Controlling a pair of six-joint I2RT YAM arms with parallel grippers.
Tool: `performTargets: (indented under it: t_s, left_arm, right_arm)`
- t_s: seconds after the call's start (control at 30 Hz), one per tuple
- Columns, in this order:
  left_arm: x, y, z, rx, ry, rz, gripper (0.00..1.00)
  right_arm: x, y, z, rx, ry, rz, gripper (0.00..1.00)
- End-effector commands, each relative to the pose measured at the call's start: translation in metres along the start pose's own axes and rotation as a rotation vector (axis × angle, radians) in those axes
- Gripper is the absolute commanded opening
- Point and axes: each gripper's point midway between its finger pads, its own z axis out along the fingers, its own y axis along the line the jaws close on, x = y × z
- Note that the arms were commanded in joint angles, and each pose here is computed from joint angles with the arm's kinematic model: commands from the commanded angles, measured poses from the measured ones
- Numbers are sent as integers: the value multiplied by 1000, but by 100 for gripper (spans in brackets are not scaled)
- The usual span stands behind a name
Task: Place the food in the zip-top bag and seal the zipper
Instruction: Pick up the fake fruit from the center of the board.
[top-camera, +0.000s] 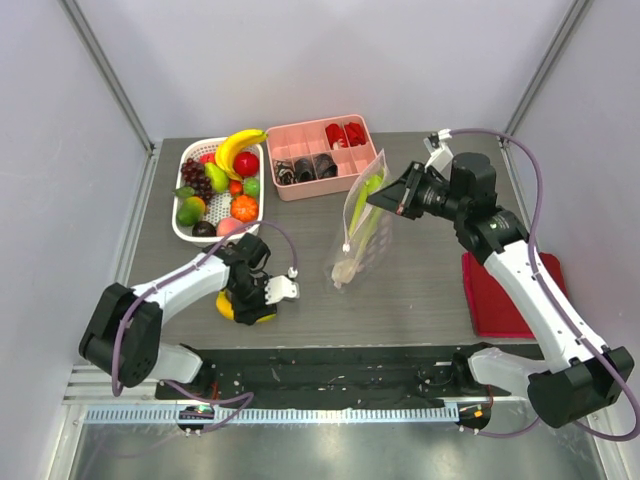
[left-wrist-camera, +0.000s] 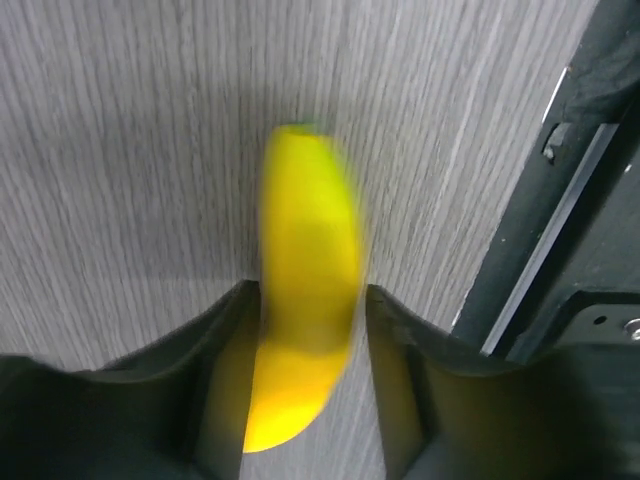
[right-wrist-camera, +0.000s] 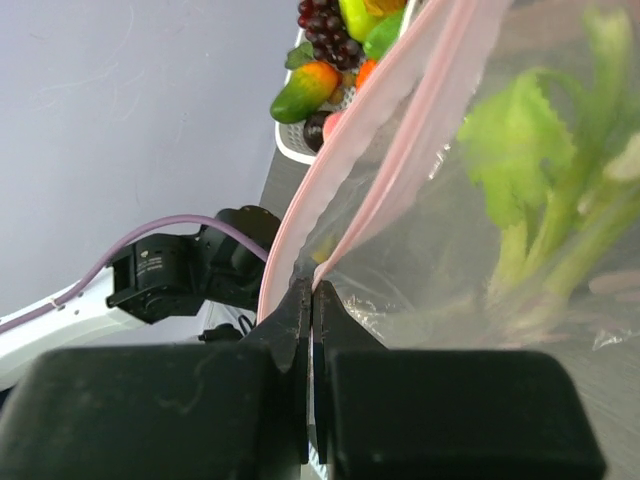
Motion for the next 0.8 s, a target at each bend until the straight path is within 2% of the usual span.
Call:
performTargets:
  t_s: [0.0,0.1,0.13,0.3,0.4,0.43,0.47,0.5,0.57,0.6,0.67,0.73,0.77]
  left_arm:
    - [-24,7,-12,-22,-81,-29,35]
    - [-59,-2,-44,8,-223,-90,16]
    - [-81,-2,-62,16,-307,-98,12]
    - [-143,3,-138,-12,-541,-208,0]
    - [-199,15,-228,-79,-803,-250,0]
    - [-214,17,-251,-69,-884,-351,0]
    - [-226,21,-274,-95,-957,-364,0]
    - [-248,28,-319,-149,-1110,-320,0]
    - [-270,24,-358,-85,-1262,-395,0]
    - [-287,24,-396,-95,-1406,-324,0]
    - [-306,24,-418,30,-1503,-384,0]
    - [-322,14,-450,113,-1603,-296,0]
    - [-330,21,-449,170,-1611,-323,0]
  right_arm:
    - [-14,36,-13,-78,20,-103,1]
    - [-7,27,-12,-47,72,-118,1]
    - [-4,26,-12,-48,86,-121,1]
    - [0,19,-6,-36,114,-113,1]
    - [4,17,-3,-40,129,-103,1]
    - [4,17,-3,-41,129,-103,1]
    - [4,18,-2,-47,129,-105,1]
    - [3,19,-1,-51,126,-104,1]
    - [-2,27,-1,-73,117,-105,1]
    - [-6,33,-3,-89,107,-111,1]
    - [-17,50,-4,-121,90,-134,1]
    - [-23,60,-4,-141,88,-166,1]
    - [-28,66,-4,-146,92,-178,1]
